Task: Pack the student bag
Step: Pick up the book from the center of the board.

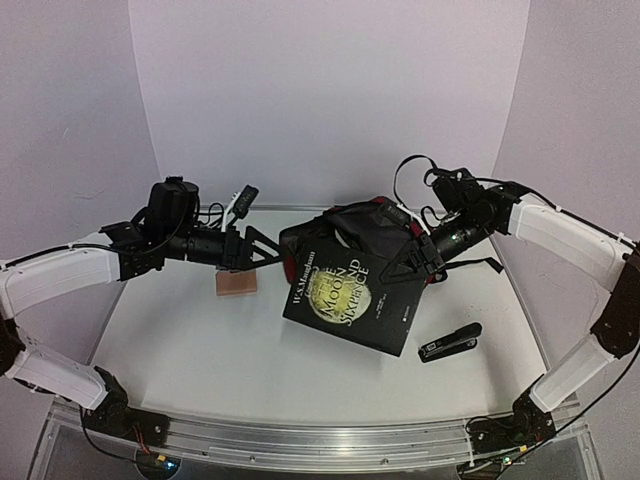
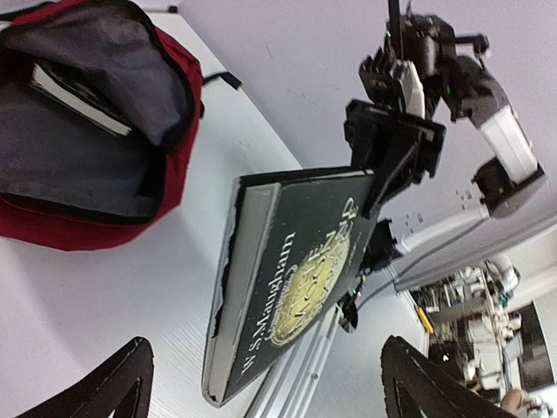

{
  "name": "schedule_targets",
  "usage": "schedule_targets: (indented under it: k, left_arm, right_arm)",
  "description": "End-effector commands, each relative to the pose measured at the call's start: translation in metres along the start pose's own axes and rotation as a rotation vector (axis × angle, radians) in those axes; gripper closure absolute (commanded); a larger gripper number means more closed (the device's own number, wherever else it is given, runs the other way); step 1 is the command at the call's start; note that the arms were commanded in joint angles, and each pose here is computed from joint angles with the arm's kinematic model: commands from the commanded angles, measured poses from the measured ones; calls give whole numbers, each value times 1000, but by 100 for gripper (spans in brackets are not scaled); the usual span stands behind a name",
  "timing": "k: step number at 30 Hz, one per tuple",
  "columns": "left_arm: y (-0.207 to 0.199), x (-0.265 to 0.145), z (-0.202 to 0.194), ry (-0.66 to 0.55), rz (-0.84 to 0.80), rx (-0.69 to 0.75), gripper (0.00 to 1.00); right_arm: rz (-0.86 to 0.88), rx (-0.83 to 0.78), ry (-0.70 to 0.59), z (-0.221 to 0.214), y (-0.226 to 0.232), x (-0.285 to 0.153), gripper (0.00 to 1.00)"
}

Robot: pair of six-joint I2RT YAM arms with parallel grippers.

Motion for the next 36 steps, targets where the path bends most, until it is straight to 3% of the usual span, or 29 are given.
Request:
schedule_targets:
  k: [1, 8, 19, 33, 36]
  left_arm:
    - [-28, 14, -7, 102, -200, 64, 14]
    - [-29, 29, -20, 121, -273, 52, 24]
    - [-54, 36, -30, 127, -475, 96, 55]
    - [-56, 36, -33, 111, -523, 73, 88]
    - [-58, 33, -30, 86, -521, 76, 99]
  right_arm:
    - [108, -157, 10, -5, 36, -10, 100]
    - [150, -174, 31, -4, 45, -4, 100]
    - [222, -176, 35, 2, 54, -3, 100]
    - [235, -175, 29, 10, 58, -4, 100]
    - [176, -158, 22, 17, 51, -2, 87]
Point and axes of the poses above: each gripper's point midway between its finger pads, its own x axis out along the fingers, its own y axis along the line the jaws close on, z = x × y, the point moved 5 cm from there along -x, back along the fingers, and after that the axes turned 12 degrees about x, right-handed, at the moved point
